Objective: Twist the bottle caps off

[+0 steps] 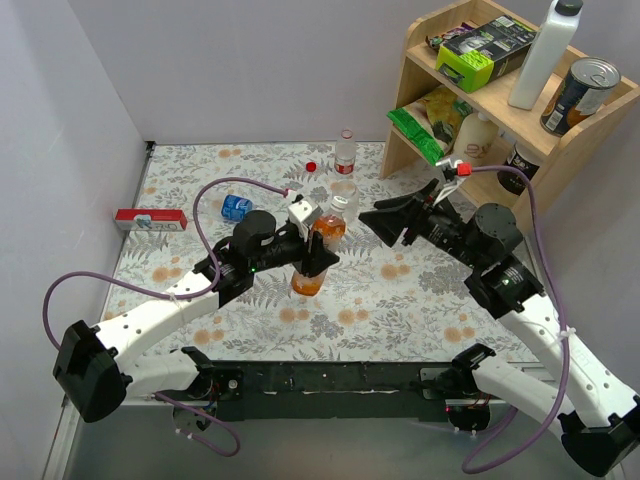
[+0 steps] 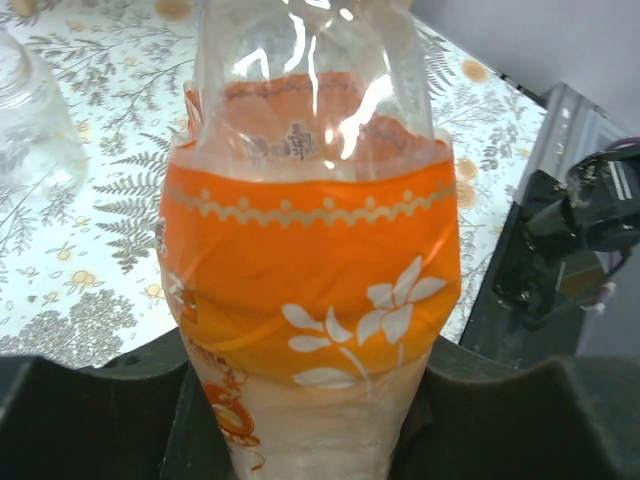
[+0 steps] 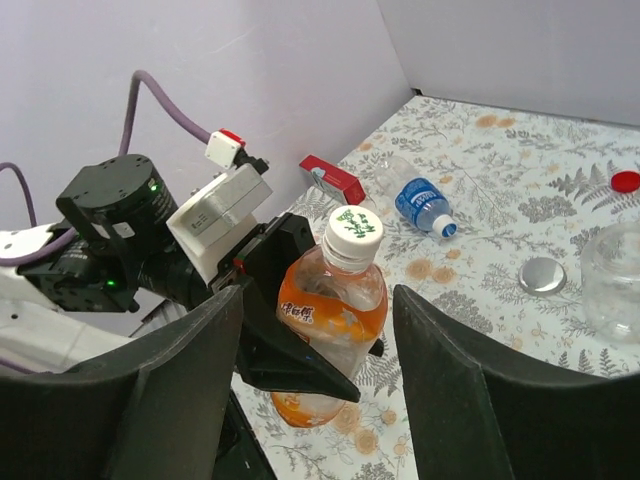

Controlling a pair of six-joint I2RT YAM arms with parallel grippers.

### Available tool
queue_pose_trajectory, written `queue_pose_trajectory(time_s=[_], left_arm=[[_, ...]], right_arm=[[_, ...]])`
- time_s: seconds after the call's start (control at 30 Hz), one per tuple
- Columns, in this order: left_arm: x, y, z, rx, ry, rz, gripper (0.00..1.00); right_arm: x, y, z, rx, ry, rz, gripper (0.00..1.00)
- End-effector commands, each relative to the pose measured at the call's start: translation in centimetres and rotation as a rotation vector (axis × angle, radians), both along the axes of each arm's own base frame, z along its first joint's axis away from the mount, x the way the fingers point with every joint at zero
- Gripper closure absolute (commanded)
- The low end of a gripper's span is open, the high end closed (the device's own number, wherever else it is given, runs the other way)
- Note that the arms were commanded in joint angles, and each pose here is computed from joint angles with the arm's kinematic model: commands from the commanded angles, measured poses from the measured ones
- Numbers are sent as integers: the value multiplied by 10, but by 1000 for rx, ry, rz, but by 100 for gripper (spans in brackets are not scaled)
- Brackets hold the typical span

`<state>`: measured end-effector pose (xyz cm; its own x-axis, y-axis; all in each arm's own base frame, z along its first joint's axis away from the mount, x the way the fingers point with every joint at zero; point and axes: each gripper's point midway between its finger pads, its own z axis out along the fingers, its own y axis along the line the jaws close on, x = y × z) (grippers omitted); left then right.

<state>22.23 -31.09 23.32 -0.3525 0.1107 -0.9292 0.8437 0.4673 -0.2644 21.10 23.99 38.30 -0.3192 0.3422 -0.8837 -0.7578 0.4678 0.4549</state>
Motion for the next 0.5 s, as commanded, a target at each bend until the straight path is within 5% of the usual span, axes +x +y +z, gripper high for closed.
queue_pose_trajectory(time_s=[0.0,0.47], left_arm=[[16,5,14,9,-54,71,59],[14,1,6,39,-52,65,60]], right_arm=[[13,3,16,71,-5,-52,32],[38,31,3,39,87,-27,34]])
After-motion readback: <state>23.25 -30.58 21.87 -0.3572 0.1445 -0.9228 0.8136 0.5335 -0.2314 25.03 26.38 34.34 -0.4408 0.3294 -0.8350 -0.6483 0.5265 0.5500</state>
